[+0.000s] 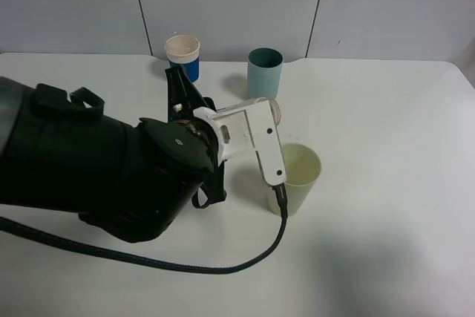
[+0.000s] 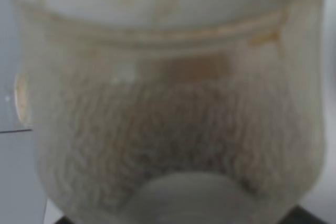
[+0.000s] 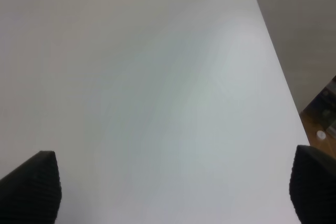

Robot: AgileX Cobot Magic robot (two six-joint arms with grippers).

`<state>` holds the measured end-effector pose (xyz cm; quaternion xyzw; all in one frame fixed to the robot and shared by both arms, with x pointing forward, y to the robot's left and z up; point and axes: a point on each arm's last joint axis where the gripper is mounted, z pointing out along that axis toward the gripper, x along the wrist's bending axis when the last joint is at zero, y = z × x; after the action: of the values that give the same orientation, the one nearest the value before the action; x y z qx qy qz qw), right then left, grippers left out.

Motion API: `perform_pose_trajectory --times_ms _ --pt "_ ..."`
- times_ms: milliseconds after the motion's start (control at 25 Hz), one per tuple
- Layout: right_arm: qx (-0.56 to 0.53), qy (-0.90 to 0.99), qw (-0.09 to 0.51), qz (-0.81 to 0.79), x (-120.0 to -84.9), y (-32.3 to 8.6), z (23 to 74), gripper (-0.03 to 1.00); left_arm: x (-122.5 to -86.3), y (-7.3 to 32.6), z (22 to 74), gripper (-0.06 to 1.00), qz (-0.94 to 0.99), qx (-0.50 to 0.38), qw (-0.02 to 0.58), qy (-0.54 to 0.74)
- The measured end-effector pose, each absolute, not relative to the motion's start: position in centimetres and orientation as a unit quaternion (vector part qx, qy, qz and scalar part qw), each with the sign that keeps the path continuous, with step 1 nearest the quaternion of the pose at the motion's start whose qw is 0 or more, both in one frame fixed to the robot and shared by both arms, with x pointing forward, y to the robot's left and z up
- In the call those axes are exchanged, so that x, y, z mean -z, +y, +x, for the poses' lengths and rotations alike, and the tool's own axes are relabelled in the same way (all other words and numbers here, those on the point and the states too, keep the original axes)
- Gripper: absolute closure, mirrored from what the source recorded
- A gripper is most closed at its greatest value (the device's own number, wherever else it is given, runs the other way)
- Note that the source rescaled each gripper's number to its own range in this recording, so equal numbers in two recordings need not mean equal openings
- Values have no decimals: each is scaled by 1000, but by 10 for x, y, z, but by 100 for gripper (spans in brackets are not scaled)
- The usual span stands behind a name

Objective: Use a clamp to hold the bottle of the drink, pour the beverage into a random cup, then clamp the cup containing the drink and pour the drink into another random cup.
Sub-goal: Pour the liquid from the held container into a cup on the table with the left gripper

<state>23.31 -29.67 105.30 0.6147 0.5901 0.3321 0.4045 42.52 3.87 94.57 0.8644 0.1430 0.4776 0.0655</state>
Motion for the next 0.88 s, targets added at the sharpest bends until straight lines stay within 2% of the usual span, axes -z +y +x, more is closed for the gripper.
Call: perform_pose_trajectory --times_ms 880 --pt "-332 590 404 615 -1053 -297 233 37 -939 25 432 94 863 -504 24 10"
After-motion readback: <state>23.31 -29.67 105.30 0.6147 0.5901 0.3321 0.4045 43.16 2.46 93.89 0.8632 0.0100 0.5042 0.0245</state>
